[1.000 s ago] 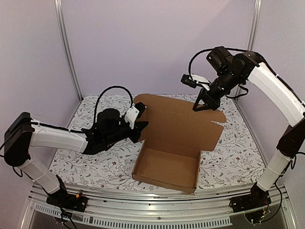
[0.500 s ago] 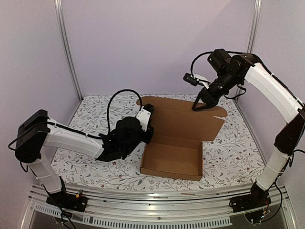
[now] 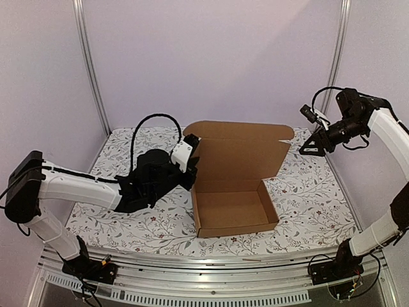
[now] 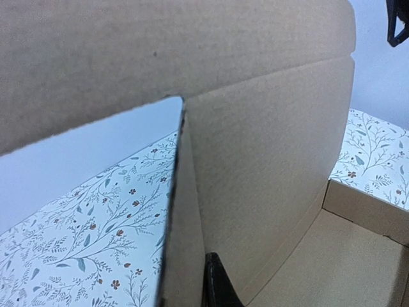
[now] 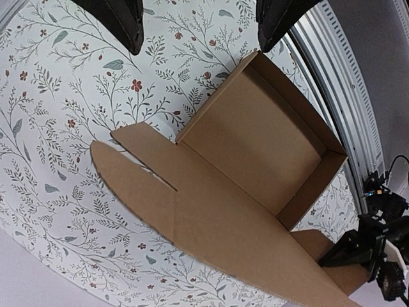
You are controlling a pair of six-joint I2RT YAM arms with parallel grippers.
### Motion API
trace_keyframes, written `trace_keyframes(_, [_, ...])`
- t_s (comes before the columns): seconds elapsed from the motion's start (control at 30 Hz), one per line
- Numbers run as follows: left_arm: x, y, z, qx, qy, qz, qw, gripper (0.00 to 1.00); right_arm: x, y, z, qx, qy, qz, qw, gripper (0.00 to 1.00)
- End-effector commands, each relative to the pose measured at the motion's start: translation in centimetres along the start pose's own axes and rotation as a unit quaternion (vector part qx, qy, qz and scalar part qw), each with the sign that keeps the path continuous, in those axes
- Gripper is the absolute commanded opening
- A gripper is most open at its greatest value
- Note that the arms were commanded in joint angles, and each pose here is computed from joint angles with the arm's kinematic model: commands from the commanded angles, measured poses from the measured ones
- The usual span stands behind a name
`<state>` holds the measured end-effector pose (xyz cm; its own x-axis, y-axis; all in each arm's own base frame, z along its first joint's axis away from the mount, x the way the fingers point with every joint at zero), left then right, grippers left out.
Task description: Fold the paper box
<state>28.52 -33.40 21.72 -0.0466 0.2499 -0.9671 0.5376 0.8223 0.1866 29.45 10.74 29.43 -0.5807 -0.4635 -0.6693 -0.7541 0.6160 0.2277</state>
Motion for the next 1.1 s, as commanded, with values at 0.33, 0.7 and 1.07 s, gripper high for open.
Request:
trace_keyframes(0.33, [0.5, 3.7, -0.7, 0.011, -0.002, -0.064, 0.998, 0.06, -2.5, -3.2, 6.5, -0.038, -0.143, -0.152, 0.977, 0.7])
trace_keyframes(0.7, [0.9, 4.9, 0.0, -0.003, -0.001, -0.088, 0.996, 0.06, -4.5, -5.6, 12.9, -0.063, -0.154, -0.114, 0.979, 0.61])
trace_keyframes(1.07, [0.5, 4.1, 2.3, -0.09, 0.0, -0.132, 0.987, 0.06, -5.5, -3.0, 13.7, 0.044, -0.16, -0.004, 0.986, 0.02])
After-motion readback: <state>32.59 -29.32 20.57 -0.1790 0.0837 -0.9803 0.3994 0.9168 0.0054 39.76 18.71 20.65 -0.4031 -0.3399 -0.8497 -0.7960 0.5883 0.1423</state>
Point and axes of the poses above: each gripper's point midway between its finger pads, its own z axis out along the fingers, its own y axis along the line the jaws close on, x = y × z, the point moved 3 cm from there along -z, back along the fingers, and after that the axes turned 1 degree about -z, right-handed, at the moved point
